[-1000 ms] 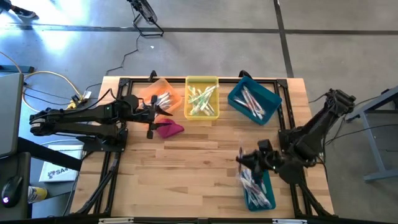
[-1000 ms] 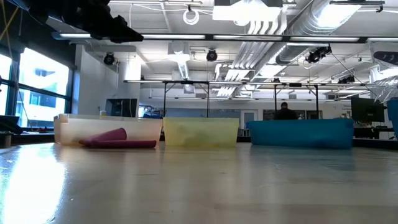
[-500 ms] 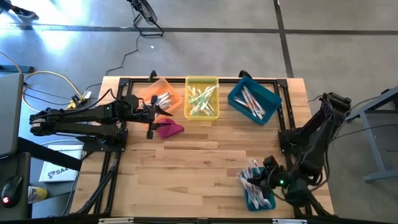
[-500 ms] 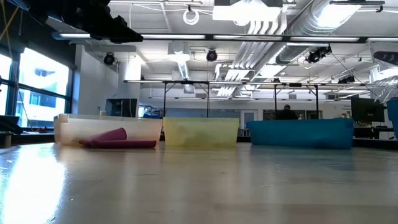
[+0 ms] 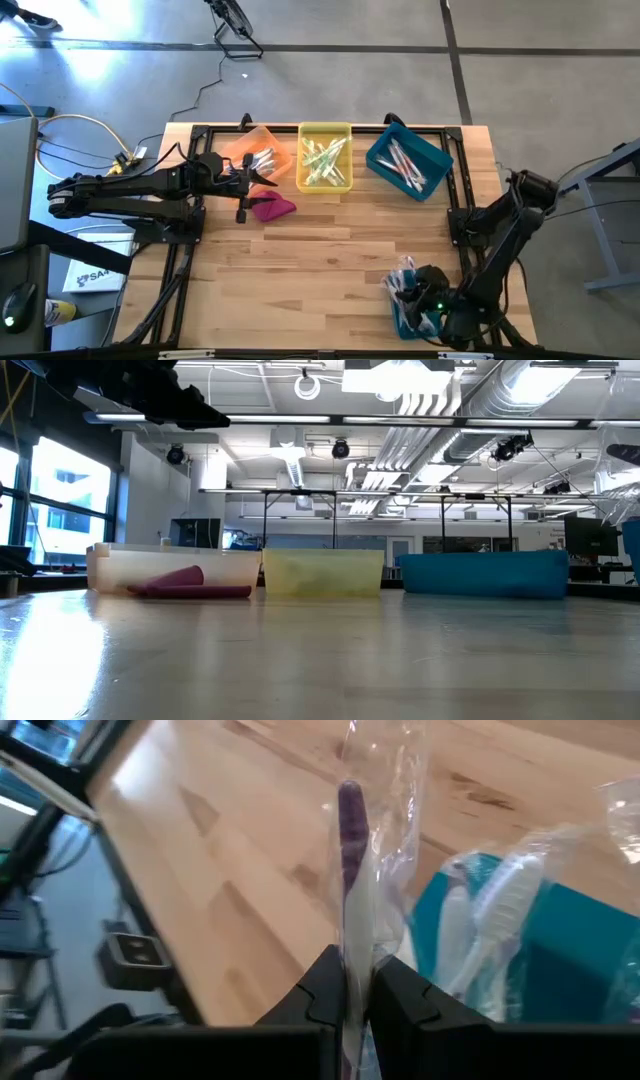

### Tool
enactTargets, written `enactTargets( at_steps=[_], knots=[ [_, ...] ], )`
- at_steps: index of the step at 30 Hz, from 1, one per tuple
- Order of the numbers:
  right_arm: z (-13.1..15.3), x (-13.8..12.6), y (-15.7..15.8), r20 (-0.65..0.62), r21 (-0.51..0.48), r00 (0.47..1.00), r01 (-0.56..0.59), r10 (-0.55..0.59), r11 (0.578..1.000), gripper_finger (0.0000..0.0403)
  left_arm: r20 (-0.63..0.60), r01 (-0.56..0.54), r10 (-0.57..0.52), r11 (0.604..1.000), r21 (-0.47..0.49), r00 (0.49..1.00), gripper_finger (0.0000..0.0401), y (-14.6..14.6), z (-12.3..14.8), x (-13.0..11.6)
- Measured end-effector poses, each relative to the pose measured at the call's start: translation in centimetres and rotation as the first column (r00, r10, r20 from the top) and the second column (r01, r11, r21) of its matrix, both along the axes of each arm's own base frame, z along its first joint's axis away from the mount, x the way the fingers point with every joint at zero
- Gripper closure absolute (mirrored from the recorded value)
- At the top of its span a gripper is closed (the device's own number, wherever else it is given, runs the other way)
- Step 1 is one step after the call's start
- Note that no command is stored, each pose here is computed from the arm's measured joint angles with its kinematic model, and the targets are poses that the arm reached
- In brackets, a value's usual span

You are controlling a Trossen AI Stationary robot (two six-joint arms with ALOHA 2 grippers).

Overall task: Pick & Place Toothbrushes
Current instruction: Put the purple toothbrush into the bottom blue bin

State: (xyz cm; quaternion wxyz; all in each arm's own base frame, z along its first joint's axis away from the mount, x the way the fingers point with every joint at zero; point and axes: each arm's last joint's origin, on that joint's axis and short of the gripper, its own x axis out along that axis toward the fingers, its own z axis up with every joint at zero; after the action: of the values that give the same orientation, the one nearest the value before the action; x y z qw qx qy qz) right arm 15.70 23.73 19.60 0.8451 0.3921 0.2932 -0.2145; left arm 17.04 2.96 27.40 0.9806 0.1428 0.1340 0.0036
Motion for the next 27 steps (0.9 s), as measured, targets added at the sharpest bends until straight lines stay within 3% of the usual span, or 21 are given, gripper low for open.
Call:
enactTargets(
  at_steps=[6, 12, 20, 27],
  knots=[
    [-1.6, 0.2, 0.2, -0.037, -0.067, 0.999, 0.001, -0.004, 0.998, 0.0383, 0.000, 0.000, 0.000, 1.000, 0.000, 1.000, 0.0234, 0.0, 0.0, 0.0],
    [-1.6, 0.1, 0.3, -0.055, -0.053, 0.998, -0.007, 0.004, 0.999, 0.0378, 0.000, 0.000, 0.000, 1.000, 0.000, 1.000, 0.0234, 0.0, 0.0, 0.0],
    [-1.6, 0.0, 0.5, -0.125, 0.003, 0.991, -0.043, 0.043, 0.999, 0.0276, 0.000, 0.001, -0.001, 1.000, 0.000, 1.000, 0.0234, 0.0, 0.0, 0.0],
    [0.7, -0.4, -0.5, -0.114, 0.023, 0.989, -0.088, 0.090, 0.996, 0.0259, 0.000, 0.001, -0.001, 1.000, 0.000, 1.000, 0.0234, 0.0, 0.0, 0.0]
  ],
)
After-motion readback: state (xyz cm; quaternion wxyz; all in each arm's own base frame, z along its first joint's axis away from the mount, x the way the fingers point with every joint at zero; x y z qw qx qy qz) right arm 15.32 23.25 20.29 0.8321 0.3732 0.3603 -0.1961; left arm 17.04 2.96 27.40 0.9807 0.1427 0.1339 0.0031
